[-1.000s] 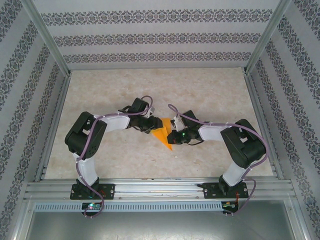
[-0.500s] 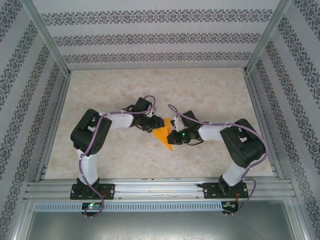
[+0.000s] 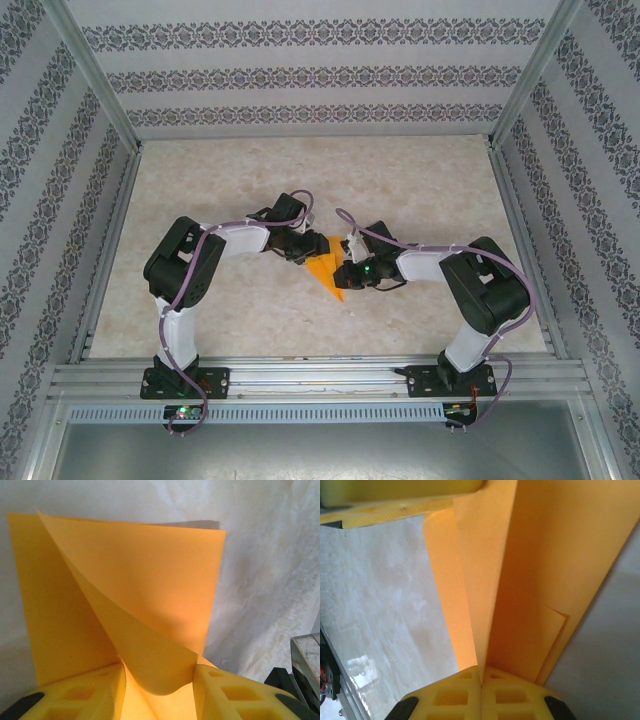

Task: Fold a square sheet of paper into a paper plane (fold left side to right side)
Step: Fourth fold the wing at the center of the table.

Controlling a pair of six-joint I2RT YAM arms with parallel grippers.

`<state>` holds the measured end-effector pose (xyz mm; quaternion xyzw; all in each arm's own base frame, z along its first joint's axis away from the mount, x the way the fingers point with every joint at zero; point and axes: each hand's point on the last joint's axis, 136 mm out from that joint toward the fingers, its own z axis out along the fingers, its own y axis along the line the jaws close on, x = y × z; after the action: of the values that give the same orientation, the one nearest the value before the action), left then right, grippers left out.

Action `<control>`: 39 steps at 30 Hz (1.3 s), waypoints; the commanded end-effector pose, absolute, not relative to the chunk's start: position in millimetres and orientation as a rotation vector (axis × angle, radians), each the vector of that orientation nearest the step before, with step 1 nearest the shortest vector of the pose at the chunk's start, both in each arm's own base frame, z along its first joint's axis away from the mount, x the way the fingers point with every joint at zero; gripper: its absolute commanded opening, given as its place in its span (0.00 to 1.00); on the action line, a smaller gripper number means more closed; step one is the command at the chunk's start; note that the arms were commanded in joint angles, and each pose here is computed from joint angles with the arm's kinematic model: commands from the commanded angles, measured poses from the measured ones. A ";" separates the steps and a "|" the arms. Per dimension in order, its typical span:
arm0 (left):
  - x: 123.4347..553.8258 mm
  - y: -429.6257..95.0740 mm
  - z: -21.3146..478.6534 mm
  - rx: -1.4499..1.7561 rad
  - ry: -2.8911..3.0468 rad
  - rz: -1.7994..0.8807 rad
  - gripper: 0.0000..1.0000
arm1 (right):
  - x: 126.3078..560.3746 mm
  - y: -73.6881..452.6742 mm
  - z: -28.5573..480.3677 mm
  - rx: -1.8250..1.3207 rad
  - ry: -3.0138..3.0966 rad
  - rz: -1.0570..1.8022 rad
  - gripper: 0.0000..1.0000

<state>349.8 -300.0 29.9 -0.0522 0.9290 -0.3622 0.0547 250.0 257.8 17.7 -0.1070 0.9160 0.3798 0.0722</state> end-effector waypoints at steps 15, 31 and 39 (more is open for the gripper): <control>338.5 -290.0 9.0 -0.163 2.909 -0.980 0.41 | 260.7 250.2 66.3 -0.287 2.659 1.207 0.37; 338.0 -290.5 9.2 -0.160 2.907 -0.982 0.41 | 297.0 258.5 61.6 -0.181 2.629 1.303 0.38; 339.4 -291.3 11.0 -0.160 2.901 -0.988 0.41 | 302.4 264.9 53.1 -0.179 2.646 1.309 0.33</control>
<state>349.7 -299.9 29.9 -0.0522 0.9295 -0.3612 0.0543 296.1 256.0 46.6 -0.0513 0.8987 0.4269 0.0864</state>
